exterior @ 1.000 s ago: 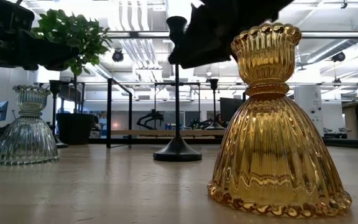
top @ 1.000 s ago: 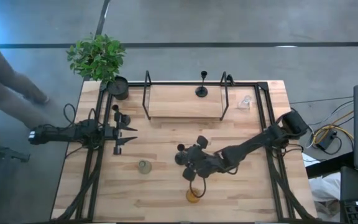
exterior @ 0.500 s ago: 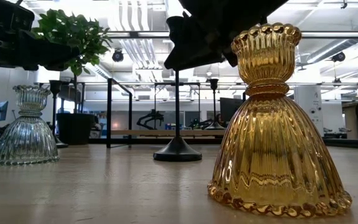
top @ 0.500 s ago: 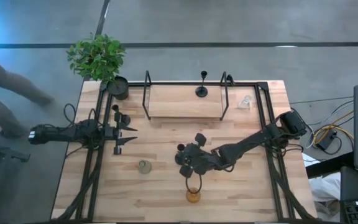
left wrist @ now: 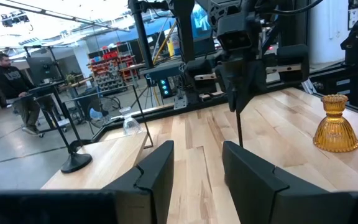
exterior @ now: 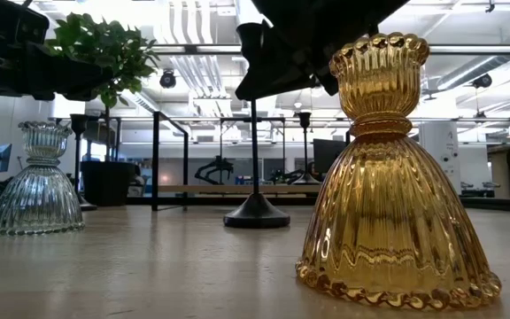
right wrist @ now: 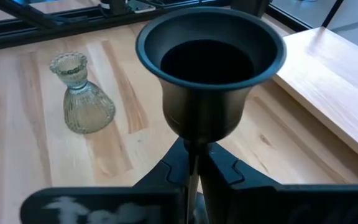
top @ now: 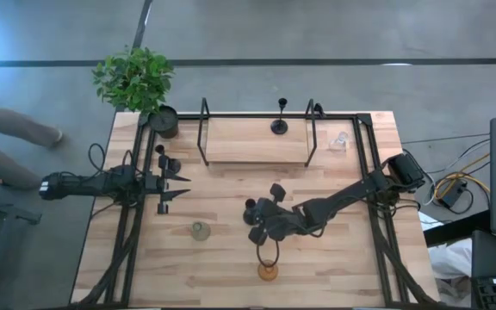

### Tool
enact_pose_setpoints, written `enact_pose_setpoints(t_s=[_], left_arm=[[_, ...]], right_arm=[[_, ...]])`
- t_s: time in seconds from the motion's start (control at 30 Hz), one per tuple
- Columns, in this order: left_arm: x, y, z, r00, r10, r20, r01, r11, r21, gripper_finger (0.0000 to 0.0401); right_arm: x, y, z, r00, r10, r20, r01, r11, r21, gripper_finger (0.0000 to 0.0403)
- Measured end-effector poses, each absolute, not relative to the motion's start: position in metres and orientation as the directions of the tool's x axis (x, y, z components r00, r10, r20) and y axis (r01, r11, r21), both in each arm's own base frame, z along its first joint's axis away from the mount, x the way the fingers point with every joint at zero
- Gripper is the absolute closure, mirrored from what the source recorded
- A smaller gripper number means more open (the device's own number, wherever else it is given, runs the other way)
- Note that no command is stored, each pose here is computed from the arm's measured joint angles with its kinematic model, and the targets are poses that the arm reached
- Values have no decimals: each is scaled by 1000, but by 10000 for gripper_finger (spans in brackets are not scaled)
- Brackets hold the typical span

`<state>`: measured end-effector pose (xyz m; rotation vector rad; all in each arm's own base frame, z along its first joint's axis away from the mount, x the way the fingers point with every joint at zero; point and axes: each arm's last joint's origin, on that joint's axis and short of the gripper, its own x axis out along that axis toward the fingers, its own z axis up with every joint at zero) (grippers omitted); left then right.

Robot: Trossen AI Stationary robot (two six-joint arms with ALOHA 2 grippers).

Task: Pick & Place candle stick holders
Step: Put the bottom black candle holder on the shelf aligned with the other black candle holder

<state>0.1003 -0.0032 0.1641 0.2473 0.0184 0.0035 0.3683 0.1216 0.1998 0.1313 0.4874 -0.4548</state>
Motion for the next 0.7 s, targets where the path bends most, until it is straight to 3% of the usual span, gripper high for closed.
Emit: enact_pose_setpoints(t_s=[0.4,0.7], left_arm=[[100,-3,164,1000,6,-18,-2,970,245,258],[100,-3,164,1000,6,-18,-2,970,245,258]], right_arm=[[369,115,225,788,-400,-467,466,884,29,389],[365,79,253,786,-376,-490,474,876,89,390]])
